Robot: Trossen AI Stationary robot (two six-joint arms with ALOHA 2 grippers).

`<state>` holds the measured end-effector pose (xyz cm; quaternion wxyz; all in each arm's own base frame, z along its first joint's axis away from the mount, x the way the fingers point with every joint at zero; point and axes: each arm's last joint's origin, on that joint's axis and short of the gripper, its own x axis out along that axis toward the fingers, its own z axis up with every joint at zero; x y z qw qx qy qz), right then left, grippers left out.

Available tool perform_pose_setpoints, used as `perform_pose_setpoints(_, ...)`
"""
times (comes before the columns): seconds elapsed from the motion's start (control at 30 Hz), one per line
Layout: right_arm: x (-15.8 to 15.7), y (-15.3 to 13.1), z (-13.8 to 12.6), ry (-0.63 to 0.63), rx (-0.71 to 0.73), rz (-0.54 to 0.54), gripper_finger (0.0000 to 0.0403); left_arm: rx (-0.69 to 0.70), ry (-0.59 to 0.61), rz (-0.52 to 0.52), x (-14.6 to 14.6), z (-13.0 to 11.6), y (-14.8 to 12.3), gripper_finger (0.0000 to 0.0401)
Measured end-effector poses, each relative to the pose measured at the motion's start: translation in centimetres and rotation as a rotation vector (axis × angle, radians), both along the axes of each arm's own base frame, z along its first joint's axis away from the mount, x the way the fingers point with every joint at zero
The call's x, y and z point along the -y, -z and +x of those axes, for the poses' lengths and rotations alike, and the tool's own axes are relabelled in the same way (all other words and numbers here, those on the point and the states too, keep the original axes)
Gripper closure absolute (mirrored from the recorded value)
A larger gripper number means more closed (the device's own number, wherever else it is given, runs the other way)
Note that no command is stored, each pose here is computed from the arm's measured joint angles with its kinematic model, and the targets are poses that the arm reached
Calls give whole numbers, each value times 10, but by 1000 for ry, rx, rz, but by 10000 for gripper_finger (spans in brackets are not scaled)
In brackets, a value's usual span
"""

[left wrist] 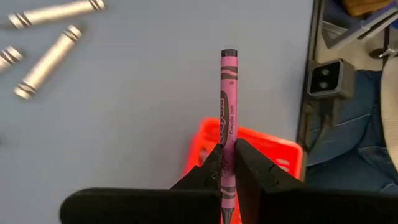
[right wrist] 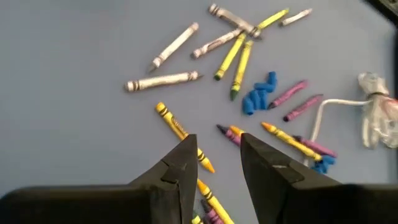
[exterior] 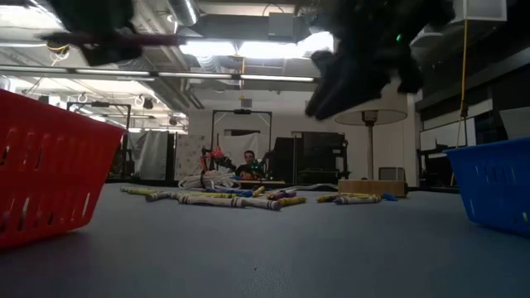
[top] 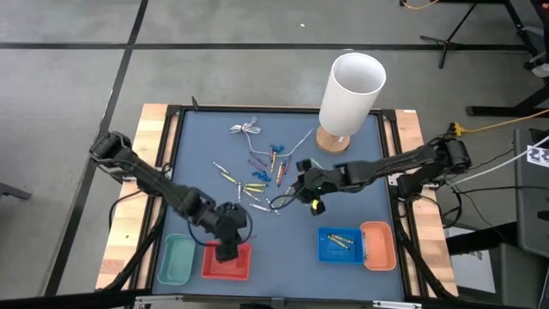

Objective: Sort crayons
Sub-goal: Put the red crayon into the red basket

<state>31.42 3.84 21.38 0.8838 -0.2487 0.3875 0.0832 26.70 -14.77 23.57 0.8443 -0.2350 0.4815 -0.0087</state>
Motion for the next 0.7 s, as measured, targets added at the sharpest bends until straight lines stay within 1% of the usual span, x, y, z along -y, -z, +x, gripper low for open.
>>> perform_pose_setpoints(0.2, -3, 33, 18, -74, -36, -71, 281, 12, -32, 5, 24, -15, 0, 395)
perform_pose_setpoints(0.37, -1, 53, 26, -92, -70, -94, 281, 8, -53, -4, 35, -24, 0, 395)
perform_pose_setpoints(0.53, 7, 65, 31, -85, -90, -76, 281, -14, -96, -57, 43, -30, 0, 390)
perform_pose_setpoints(0.7, 16, 65, 35, -78, -62, -48, 281, -33, -122, -79, 49, -34, 3, 358)
